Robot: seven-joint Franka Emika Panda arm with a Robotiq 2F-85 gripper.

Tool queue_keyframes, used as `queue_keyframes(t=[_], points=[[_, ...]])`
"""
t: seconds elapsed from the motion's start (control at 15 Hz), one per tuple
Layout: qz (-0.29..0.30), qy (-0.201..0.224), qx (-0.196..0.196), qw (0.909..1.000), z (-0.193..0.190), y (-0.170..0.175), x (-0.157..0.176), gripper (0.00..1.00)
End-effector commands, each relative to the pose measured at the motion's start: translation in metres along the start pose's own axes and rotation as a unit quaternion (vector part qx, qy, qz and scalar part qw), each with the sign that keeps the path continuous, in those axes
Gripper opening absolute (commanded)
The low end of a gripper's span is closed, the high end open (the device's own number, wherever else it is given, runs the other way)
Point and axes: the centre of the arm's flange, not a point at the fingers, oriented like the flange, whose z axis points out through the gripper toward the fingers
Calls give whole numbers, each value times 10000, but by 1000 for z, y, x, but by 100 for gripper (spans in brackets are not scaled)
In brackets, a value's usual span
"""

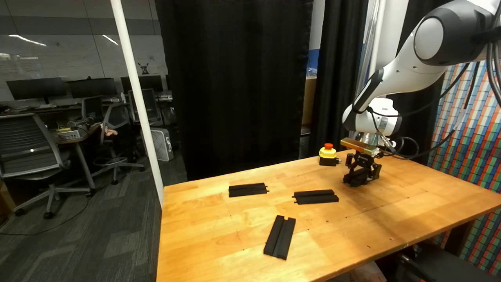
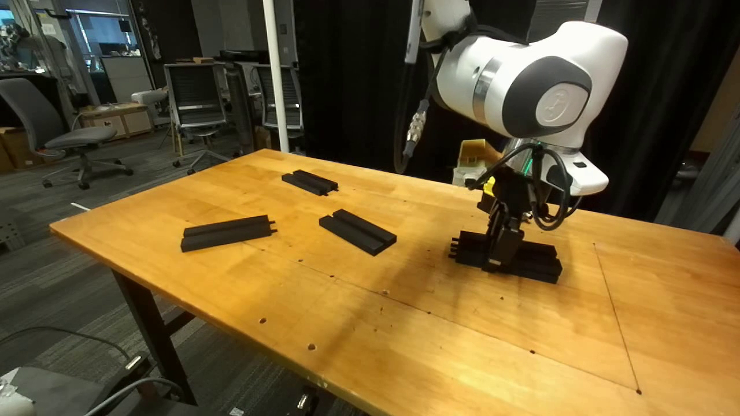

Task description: Stack up the black objects.

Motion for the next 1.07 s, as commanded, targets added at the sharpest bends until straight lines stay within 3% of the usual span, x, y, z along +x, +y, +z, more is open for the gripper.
queue_keyframes(t=[0.0, 0.27, 0.6, 1.0], points=[[88, -3, -4, 10000, -5, -9, 1, 46], [142, -79, -58, 9999, -13, -5, -16, 46], [-129, -223, -175, 9995, -21, -9, -86, 46], [142, -106, -268, 9995, -40, 1, -165, 46]])
